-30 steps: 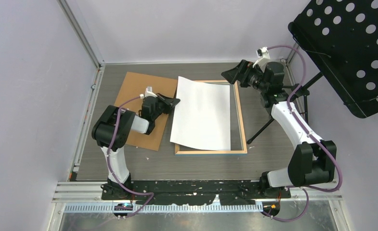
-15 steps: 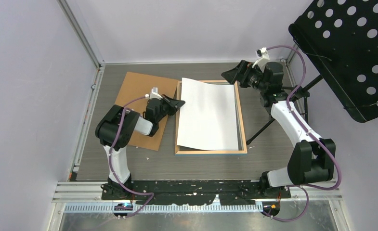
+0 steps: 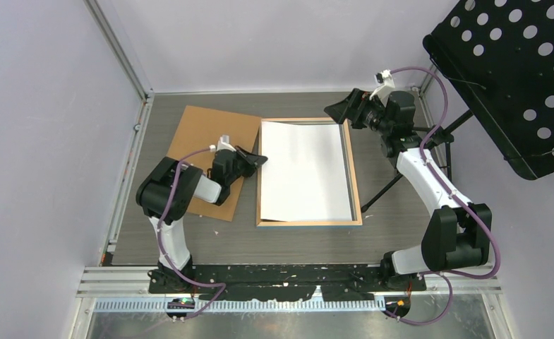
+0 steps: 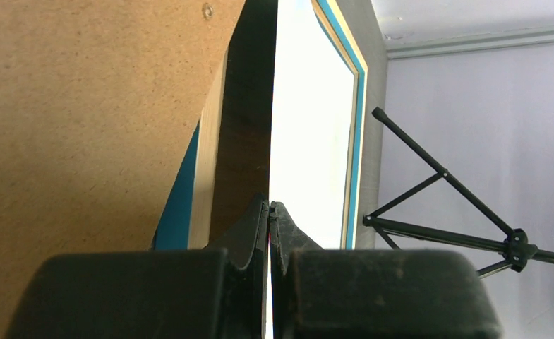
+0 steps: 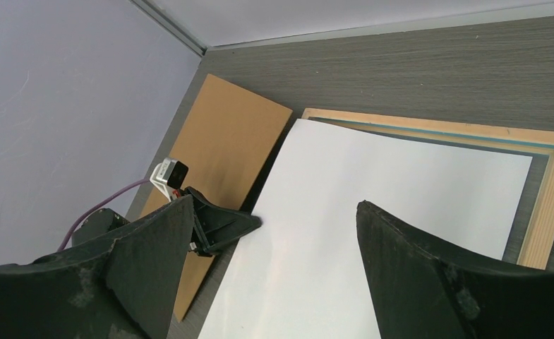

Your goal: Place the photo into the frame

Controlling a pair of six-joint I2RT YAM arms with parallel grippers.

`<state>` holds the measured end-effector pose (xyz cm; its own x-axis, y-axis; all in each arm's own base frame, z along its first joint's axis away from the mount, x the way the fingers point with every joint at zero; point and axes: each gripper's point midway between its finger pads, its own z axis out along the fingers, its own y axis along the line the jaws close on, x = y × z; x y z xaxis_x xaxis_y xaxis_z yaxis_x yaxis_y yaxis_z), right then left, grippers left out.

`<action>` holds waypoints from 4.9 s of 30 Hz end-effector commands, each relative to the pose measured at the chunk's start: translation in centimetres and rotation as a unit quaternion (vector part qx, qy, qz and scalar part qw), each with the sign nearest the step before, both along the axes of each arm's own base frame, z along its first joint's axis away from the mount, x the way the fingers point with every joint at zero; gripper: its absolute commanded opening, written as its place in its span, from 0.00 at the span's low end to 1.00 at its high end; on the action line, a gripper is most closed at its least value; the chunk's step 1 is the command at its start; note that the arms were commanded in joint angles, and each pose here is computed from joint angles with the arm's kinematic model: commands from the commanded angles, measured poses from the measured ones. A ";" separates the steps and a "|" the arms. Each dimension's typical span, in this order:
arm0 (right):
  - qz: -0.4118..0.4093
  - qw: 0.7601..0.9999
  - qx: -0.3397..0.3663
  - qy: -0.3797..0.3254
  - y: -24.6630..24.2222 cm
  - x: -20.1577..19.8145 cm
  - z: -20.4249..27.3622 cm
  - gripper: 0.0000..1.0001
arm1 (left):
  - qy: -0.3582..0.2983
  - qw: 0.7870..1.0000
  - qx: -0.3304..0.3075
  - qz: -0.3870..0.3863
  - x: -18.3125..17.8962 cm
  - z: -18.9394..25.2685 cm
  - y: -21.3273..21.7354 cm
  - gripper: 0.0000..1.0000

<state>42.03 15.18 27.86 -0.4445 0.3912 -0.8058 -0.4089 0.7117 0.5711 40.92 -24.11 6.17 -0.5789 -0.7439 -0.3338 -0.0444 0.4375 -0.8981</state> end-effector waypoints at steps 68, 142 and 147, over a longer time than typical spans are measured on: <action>0.068 0.953 -0.292 0.042 0.9 -1.5 -13.7 0.83 | -0.060 0.998 -0.010 -0.019 0.9 2.3 -2.0 0.00; 0.142 0.901 -0.405 0.060 3.8 -3.2 -18.7 0.80 | -0.145 0.965 0.208 -0.069 -0.9 8.7 1.7 0.91; 0.151 0.894 -0.418 0.057 4.2 -3.3 -19.3 0.80 | -0.180 0.948 0.247 -0.085 -1.6 10.8 3.6 0.91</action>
<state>37.51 18.20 6.60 -0.5941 -0.4616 -0.6587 -0.6020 0.7983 -0.0165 39.01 -22.07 13.67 -0.5377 -0.4414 -0.7184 0.2390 0.7373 -0.6319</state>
